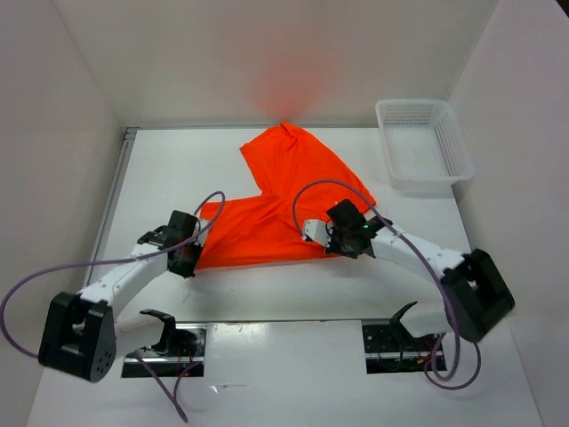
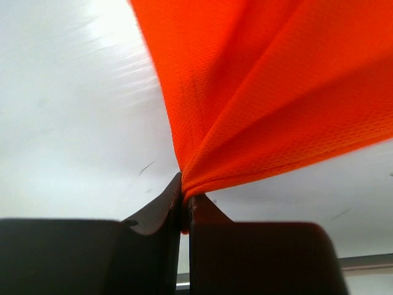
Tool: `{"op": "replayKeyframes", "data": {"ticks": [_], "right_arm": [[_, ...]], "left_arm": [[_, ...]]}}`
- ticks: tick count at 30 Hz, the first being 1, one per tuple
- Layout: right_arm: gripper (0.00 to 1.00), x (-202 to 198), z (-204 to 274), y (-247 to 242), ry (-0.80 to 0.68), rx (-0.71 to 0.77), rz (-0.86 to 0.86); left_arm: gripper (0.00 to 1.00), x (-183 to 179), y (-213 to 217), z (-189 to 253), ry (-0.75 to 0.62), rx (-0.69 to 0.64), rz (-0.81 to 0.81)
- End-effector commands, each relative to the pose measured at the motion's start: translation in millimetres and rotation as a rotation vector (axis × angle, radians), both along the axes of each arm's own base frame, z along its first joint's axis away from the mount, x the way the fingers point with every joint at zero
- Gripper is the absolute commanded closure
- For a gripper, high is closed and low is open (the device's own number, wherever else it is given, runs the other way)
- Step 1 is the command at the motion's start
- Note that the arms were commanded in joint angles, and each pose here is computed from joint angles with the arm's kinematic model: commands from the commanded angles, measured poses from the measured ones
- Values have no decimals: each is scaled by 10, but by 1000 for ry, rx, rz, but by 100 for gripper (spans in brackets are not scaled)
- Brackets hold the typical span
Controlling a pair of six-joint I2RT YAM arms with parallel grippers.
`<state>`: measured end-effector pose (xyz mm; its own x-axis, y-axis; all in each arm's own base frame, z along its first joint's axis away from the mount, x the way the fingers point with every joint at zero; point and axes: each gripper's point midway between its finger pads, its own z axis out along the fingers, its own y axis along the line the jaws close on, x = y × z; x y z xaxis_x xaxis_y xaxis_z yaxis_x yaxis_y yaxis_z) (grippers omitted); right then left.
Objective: Fold and stack the shorts
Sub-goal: Flatten the shorts out
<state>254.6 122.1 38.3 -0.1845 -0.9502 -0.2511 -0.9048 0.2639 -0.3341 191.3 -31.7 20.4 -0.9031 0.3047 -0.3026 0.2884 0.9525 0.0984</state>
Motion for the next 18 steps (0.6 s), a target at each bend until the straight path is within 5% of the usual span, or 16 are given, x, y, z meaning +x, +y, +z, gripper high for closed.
{"op": "replayKeyframes", "data": {"ticks": [1, 5, 8, 10, 13, 14, 15, 18], "right_arm": [[100, -134, 453, -80, -56, 21, 151], [100, -602, 566, -4, 14, 72, 445], [100, -796, 427, 74, 90, 76, 502], [95, -867, 341, 150, 132, 60, 558], [72, -957, 298, 278, 163, 59, 636], [46, -988, 326, 346, 156, 61, 669], [30, -995, 325, 344, 162, 65, 652], [23, -862, 513, 503, 103, 141, 556]], "left_arm": [[100, -141, 292, 234, -50, 72, 80], [100, -354, 197, 242, -65, 17, 34], [98, -486, 105, 168, -40, 1, -30], [82, -514, 81, 173, -36, 1, -51], [62, -596, 58, 189, -25, -5, -77], [58, -585, 21, 219, -49, -22, -90], [51, -585, -10, 233, -57, -42, -96], [40, -332, -181, 405, -169, -125, -110]]}}
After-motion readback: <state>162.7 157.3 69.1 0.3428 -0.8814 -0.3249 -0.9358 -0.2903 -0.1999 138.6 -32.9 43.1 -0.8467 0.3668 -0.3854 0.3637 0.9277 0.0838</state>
